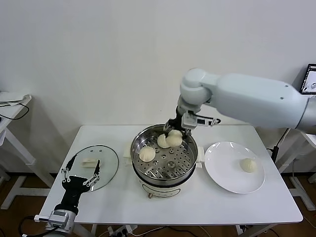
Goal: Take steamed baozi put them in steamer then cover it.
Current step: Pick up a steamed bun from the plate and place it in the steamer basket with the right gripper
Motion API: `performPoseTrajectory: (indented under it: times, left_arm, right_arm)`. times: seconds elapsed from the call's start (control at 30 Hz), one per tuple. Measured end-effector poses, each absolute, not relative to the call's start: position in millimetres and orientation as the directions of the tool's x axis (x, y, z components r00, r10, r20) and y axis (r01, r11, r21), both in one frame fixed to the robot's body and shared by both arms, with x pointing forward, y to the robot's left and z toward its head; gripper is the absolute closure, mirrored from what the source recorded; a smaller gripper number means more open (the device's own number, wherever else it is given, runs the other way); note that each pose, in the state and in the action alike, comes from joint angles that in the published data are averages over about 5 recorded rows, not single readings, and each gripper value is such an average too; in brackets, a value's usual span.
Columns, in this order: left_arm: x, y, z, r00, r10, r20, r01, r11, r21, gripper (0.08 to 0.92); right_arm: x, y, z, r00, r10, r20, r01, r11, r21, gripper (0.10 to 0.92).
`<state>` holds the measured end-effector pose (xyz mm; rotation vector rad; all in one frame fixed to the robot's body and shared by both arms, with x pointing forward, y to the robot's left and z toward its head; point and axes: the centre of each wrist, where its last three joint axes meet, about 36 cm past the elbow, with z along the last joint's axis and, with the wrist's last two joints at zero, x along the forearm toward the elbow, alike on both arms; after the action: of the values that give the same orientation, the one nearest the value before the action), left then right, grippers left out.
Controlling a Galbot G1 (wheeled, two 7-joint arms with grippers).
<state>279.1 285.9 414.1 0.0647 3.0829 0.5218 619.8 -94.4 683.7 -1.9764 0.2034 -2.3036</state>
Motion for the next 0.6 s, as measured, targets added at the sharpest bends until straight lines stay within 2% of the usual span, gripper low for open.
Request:
performPoseTrajectory:
  times: [0.6]
  left_arm:
    - [280.2, 288.6, 411.1, -0.999, 0.038, -0.003, 0.035, 0.943, 0.330, 0.177]
  right_arm:
    - [596.1, -61.0, 640.8, -0.037, -0.169, 0.985, 0.072, -0.984, -0.166, 0.352]
